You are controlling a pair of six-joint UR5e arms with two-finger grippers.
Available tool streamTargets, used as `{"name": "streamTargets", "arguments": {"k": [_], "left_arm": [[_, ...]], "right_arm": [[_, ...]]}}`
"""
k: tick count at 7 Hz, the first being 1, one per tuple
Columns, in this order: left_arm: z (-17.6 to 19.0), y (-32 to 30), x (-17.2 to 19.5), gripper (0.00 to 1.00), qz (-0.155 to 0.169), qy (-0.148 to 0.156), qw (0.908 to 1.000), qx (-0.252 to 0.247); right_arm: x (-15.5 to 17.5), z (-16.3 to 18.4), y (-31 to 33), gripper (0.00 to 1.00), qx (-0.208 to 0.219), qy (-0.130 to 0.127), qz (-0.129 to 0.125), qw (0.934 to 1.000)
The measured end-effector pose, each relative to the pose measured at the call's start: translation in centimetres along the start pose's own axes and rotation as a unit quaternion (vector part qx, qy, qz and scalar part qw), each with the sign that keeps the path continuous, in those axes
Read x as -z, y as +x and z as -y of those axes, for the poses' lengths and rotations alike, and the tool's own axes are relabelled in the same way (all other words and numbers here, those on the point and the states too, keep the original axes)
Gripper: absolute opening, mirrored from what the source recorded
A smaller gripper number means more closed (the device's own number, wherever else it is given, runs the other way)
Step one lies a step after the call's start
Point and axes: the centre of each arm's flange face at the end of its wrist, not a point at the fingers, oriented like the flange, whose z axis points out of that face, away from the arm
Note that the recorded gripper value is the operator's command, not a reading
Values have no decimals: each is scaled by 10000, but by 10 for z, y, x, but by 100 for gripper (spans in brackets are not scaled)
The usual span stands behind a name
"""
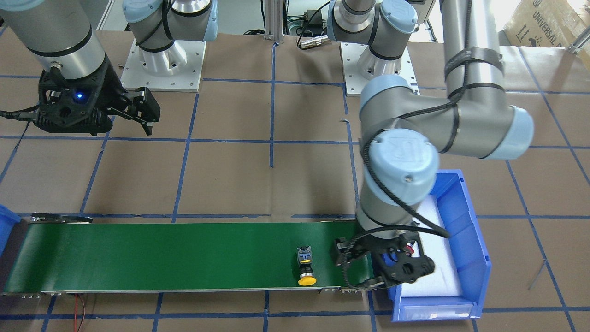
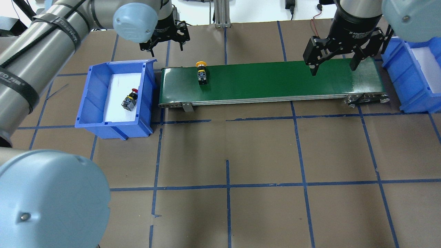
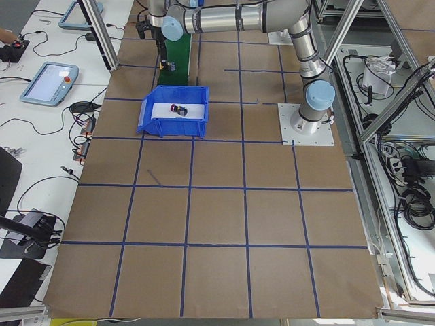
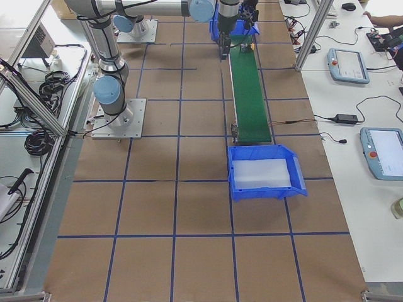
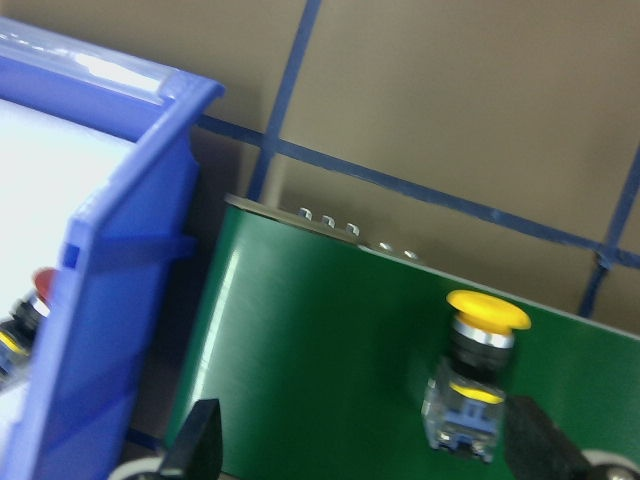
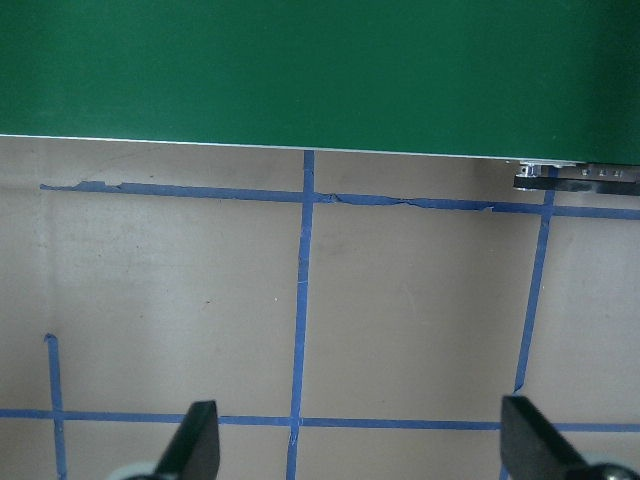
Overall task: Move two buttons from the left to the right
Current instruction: 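Return the left gripper to the red-capped button in the bin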
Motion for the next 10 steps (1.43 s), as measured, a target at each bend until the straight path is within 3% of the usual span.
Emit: {"name": "streamTargets", "arguments": {"k": [3, 6, 8, 10], "left_arm": [[35, -125, -19, 98, 78, -203, 9946, -1017], [-3, -155, -51, 98, 101, -261, 9865, -1611], [-38, -161, -76, 88, 94, -218, 9838, -1776], [-54, -160, -100, 85, 42, -305, 9809, -1922]], "right_arm": [[0, 0, 0, 100, 0, -1, 0, 10000], [0, 0, 0, 100, 0, 0, 3, 10000], [0, -1, 0, 100, 2, 2, 1, 10000], [-4, -4, -1, 100, 9, -43, 8, 10000]]}}
